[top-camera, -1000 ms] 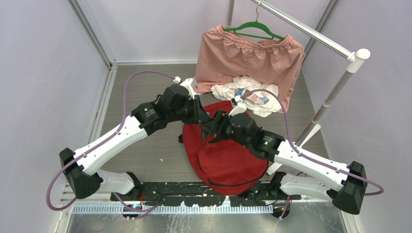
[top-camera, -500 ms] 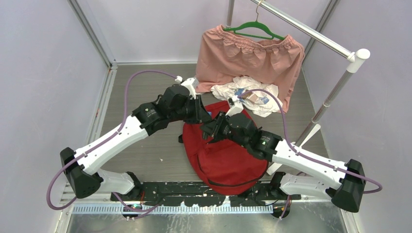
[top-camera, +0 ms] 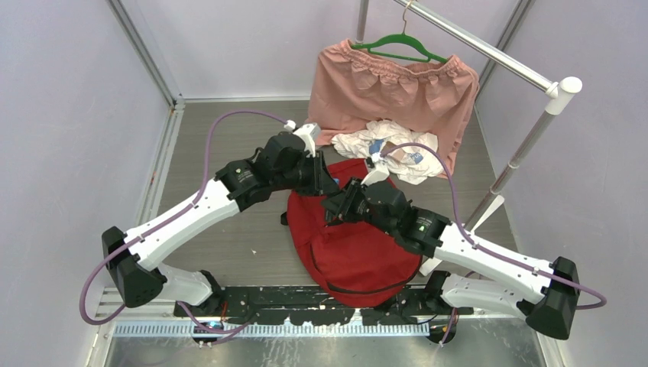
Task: Pack the student bag
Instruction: Pick up the stationery from the center of the board, then place the stationery in the student bag.
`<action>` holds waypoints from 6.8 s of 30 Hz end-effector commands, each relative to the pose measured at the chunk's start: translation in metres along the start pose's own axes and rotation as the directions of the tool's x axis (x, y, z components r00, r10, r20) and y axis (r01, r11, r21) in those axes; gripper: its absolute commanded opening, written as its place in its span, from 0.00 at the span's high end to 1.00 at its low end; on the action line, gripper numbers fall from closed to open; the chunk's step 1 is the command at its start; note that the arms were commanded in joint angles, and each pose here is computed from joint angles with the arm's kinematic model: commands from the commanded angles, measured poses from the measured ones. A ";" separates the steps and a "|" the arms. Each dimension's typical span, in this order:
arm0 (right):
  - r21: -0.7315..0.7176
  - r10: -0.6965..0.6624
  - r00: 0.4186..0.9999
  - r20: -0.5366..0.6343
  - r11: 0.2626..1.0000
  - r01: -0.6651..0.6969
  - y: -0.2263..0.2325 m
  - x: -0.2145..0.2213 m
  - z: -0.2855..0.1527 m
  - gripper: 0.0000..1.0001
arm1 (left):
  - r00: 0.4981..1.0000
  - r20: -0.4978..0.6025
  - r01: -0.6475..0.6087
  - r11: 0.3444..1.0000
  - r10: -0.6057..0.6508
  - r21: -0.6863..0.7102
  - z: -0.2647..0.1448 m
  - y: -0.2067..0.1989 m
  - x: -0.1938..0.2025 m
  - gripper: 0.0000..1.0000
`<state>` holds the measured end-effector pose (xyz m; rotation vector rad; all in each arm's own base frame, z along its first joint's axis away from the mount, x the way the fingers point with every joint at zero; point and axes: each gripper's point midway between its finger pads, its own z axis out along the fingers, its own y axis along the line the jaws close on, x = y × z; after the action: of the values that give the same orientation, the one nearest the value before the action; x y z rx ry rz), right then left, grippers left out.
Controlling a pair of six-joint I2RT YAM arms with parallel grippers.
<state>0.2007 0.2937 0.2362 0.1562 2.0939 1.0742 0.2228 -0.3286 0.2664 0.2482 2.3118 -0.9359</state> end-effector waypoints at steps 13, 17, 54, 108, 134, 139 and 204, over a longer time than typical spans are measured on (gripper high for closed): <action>0.182 0.024 0.995 0.093 0.982 -0.040 -0.075 -0.008 -0.082 0.99 | 0.976 0.117 -0.184 0.983 0.183 0.000 -0.017 -0.001 -0.018 0.91; 0.228 0.040 0.994 0.101 0.972 -0.063 -0.091 -0.006 -0.098 0.99 | 0.967 0.089 -0.237 0.971 0.238 -0.024 -0.010 0.004 -0.011 0.83; 0.290 0.264 0.925 0.272 0.895 -0.340 -0.098 -0.035 -0.081 0.99 | 0.726 -0.163 -0.680 0.733 0.668 -0.029 0.028 -0.007 0.077 0.33; 0.313 0.254 0.965 0.069 0.913 -0.263 -0.107 0.015 -0.044 0.99 | 0.691 -0.268 -0.722 0.665 0.672 -0.194 0.092 0.005 0.084 0.36; 0.364 0.109 0.980 0.168 0.917 -0.165 -0.115 -0.021 -0.063 0.99 | 0.749 -0.177 -0.662 0.727 0.638 -0.180 0.084 0.005 0.058 0.56; 0.368 0.125 0.972 0.199 0.910 -0.192 -0.120 -0.023 -0.076 0.99 | 0.767 -0.124 -0.641 0.742 0.630 -0.197 0.067 0.007 0.047 0.48; 0.147 0.281 0.939 0.198 0.939 -0.312 -0.088 -0.031 0.020 0.29 | 0.901 0.008 -0.431 0.895 0.433 0.119 0.011 -0.019 0.030 1.00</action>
<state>0.2447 0.2260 0.1552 0.6813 2.1144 0.9412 0.2031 -0.3441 0.2110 0.8239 2.2079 -0.6946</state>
